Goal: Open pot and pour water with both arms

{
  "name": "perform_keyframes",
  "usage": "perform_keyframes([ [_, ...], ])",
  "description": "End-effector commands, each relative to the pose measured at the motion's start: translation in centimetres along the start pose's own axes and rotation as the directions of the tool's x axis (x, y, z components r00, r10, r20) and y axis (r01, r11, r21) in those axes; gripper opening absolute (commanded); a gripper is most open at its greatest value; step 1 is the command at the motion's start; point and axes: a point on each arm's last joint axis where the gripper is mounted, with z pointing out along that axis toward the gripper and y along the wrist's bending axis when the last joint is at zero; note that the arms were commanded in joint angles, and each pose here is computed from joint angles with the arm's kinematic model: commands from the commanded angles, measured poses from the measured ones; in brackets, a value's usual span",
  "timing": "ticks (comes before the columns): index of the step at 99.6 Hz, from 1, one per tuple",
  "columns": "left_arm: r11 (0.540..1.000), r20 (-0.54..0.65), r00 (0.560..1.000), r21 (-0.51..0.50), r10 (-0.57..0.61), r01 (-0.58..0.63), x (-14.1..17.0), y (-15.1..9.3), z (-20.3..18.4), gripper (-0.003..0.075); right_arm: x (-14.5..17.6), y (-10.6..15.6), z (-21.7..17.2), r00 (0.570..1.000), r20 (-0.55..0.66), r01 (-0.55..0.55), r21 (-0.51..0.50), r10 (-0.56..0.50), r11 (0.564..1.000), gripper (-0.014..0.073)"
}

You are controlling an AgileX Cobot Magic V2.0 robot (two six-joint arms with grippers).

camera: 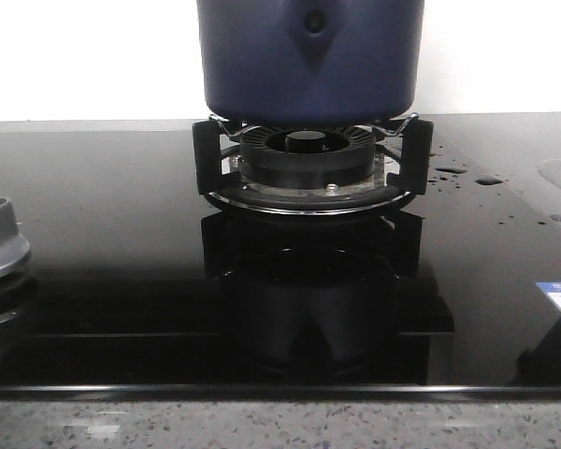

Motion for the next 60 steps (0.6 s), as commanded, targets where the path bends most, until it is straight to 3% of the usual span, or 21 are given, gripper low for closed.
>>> perform_keyframes([
  [1,1.0,0.113,0.994,-0.01,-0.011,0.012,-2.1,-0.5,-0.1,0.0241,1.9,0.1,-0.6,1.0,-0.007,-0.025,-0.11,0.025,0.994,0.0188],
  [13,0.999,0.106,0.994,-0.007,-0.033,0.034,-1.6,-0.1,0.1,0.0241,5.6,0.8,-0.4,0.994,-0.091,-0.085,-0.226,0.066,0.97,0.0188],
  [22,0.999,0.104,0.994,-0.005,-0.041,0.042,-1.5,0.0,0.1,0.0241,6.8,0.9,0.1,0.983,-0.14,-0.151,-0.225,0.122,0.962,0.0188],
  [45,0.999,0.102,0.994,0.0,-0.046,0.046,-1.4,0.1,0.1,0.0241,8.4,1.5,1.6,0.969,-0.212,-0.18,-0.249,0.127,0.952,0.0192],
  [52,0.999,0.101,0.994,0.0,-0.046,0.046,-1.4,0.1,0.1,0.0241,8.4,1.6,1.6,0.969,-0.21,-0.183,-0.263,0.129,0.947,0.0237],
  [60,0.999,0.101,0.994,0.0,-0.046,0.046,-1.4,0.1,0.1,0.0241,8.3,1.7,1.6,0.97,-0.207,-0.185,-0.274,0.13,0.944,0.0373],
])
